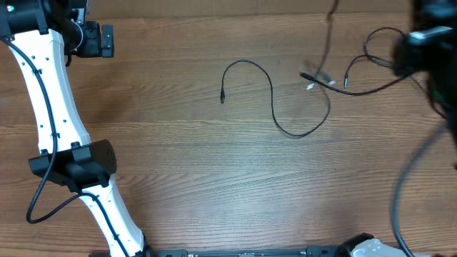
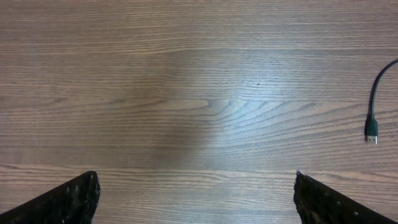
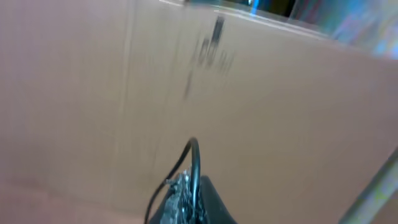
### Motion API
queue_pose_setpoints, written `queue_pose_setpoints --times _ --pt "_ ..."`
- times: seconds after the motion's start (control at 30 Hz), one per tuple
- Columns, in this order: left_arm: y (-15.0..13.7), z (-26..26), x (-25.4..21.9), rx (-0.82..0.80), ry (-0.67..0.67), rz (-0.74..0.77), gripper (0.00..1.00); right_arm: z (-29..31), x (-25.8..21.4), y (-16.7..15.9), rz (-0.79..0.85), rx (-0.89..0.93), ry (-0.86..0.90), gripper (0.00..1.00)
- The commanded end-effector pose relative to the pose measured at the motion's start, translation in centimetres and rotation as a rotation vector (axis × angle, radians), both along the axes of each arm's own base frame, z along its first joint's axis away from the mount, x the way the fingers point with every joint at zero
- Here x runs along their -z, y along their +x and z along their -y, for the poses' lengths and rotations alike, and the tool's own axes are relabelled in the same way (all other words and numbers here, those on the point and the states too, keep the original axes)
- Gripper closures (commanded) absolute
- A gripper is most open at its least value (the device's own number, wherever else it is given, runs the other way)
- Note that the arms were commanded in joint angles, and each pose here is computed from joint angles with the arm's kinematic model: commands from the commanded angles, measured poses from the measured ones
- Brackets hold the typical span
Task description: Untangle cables
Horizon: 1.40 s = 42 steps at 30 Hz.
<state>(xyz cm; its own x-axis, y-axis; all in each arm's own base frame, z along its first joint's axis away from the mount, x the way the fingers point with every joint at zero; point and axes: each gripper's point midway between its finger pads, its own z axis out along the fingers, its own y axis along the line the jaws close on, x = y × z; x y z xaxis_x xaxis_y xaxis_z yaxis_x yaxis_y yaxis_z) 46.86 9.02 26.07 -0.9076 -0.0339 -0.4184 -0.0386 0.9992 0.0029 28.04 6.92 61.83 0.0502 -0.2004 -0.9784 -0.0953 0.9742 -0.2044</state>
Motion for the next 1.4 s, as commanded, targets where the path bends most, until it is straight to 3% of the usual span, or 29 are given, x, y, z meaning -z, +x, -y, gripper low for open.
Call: queue_pose_setpoints --times 0.0,0.13,0.23,0.4,0.53,0.7,0.8,1.17,1.37 --pt "0.3 0.4 0.6 0.004 -0.011 -0.009 0.00 0.5 -2.4 -3.3 0.091 -0.055 -0.002 0.96" --pt "0.3 0.4 0.6 0.004 -0.011 -0.009 0.00 -2.9 -1.1 -4.9 0.049 -0.277 -0.032 0.96" --pt "0.3 0.4 0.6 0.004 -0.011 -0.009 0.01 -5.0 2.0 -4.5 -0.072 -0.382 -0.069 0.96" --pt "0.3 0.4 0.6 0.004 -0.011 -0.009 0.00 -5.8 8.6 -2.2 -0.321 -0.379 -0.173 0.96" --pt "0.3 0.4 0.6 0.004 -0.011 -0.009 0.00 -2.6 11.4 0.0 -0.432 -0.161 -0.257 0.96" --pt "0.3 0.4 0.6 0.004 -0.011 -0.009 0.00 4.5 9.9 0.3 -0.397 0.252 -0.339 0.96" --pt "0.3 0.4 0.6 0.004 -0.011 -0.009 0.00 7.5 8.5 -0.8 -0.373 0.412 -0.422 0.96" --pt "0.3 0.4 0.6 0.004 -0.011 -0.009 0.00 8.0 4.0 -0.8 -0.193 0.467 -0.312 0.96" --pt "0.3 0.4 0.6 0.004 -0.011 -0.009 0.01 7.1 3.4 -0.4 -0.167 0.413 -0.329 0.96"
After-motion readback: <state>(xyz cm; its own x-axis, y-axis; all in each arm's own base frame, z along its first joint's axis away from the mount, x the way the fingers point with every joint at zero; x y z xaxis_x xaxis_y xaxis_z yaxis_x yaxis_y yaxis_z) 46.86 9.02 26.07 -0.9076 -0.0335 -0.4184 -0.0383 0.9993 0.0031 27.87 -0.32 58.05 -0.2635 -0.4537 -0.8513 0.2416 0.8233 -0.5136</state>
